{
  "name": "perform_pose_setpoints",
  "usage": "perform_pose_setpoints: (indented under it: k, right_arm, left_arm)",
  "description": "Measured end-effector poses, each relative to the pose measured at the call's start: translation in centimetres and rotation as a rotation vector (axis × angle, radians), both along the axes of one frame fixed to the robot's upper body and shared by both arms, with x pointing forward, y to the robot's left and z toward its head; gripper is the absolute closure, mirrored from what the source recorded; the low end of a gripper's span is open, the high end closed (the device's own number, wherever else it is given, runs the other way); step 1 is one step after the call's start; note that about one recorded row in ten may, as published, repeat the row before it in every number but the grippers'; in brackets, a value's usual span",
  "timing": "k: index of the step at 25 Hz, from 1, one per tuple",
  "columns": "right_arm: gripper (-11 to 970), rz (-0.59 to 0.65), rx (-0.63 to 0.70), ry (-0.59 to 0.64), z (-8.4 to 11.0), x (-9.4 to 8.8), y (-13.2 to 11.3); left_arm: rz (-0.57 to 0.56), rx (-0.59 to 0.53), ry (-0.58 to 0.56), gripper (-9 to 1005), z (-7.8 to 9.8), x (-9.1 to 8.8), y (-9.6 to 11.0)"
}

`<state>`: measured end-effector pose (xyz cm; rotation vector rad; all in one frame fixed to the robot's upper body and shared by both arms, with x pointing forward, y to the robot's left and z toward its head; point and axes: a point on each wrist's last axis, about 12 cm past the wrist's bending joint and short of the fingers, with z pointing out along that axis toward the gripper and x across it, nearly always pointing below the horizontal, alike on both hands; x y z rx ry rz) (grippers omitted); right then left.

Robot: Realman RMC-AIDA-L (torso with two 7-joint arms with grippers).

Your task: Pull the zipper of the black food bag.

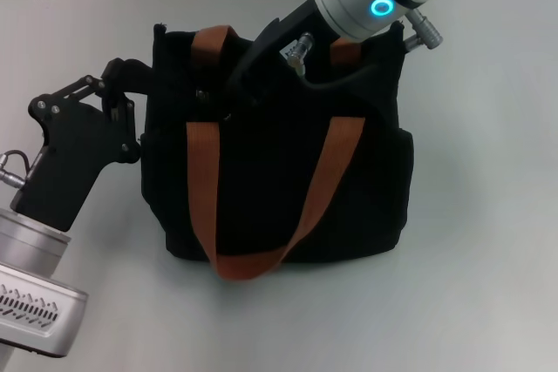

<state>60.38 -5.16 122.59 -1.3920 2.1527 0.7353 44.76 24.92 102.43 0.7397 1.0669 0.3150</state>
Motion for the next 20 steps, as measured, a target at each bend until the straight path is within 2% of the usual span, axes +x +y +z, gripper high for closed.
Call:
perform_pose_setpoints:
  k: [9,14,20]
  right_arm:
    - [647,0.022,-0.027,-0.014,-0.22,-0.10,0.36]
    - [862,0.040,-0.019,-0.039,0.18,-0.05,0.04]
    - [890,0.064,-0.013,-0.063,0.48,-0.10,-0.53]
  left_arm:
    - [-0.003,-0.002,-0.001,934,0.01,-0.03,-0.06]
    - [0.002,-0.003,0.000,934,0.00,-0.04,0.00]
    - [0.005,-0.002,0.004,933,-0.06,-0.05,0.04]
